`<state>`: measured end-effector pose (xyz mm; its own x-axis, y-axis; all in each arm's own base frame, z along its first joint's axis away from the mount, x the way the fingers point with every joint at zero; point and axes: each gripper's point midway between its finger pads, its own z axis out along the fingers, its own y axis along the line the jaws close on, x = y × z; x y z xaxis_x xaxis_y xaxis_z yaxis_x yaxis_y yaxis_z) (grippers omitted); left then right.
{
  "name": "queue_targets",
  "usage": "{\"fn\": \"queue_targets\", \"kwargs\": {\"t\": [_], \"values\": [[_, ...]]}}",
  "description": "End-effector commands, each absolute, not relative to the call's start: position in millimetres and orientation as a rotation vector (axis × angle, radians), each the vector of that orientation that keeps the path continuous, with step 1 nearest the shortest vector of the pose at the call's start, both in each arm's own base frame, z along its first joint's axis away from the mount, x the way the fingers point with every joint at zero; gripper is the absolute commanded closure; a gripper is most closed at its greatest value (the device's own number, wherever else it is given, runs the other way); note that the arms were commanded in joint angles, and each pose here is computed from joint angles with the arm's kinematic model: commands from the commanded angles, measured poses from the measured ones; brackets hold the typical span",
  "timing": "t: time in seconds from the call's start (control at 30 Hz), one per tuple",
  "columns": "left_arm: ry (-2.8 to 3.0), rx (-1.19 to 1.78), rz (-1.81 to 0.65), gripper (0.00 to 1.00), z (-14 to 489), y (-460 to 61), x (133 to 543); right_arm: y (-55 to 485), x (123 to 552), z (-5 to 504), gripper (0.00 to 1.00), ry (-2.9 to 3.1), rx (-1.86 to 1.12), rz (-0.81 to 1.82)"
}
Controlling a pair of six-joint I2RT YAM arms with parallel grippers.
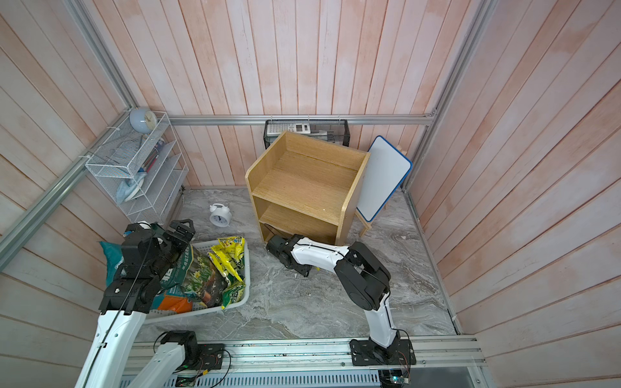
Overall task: Take down the fertilizer bag from the shelf
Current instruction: Pick up the fertilizer bag from the shelf, then place the fertilizer bag in the storage box.
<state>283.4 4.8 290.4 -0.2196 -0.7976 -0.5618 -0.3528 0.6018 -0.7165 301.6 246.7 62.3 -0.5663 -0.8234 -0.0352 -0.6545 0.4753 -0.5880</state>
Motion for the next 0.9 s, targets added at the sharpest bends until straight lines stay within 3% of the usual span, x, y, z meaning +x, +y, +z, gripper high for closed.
{"fn": "queue_targets", "kwargs": {"t": [0.0,0.27,0.57,0.87], "values": [[1.795,-0.924,-0.534,0.0,294,8,281,270,286,81,0.88,2.443,-1.216,-0.625],[1.783,-0.914,-0.546,0.0,301,7,281,301,263,165,0.93,2.488,-1.019,-0.133],[1.769,-0.87,-0.514,0.0,318,10,277,400,218,301,0.95,2.246,-0.886,0.961],[1.769,-0.854,-0.472,0.0,319,14,268,482,186,327,1.0,2.184,-0.947,1.644]]}}
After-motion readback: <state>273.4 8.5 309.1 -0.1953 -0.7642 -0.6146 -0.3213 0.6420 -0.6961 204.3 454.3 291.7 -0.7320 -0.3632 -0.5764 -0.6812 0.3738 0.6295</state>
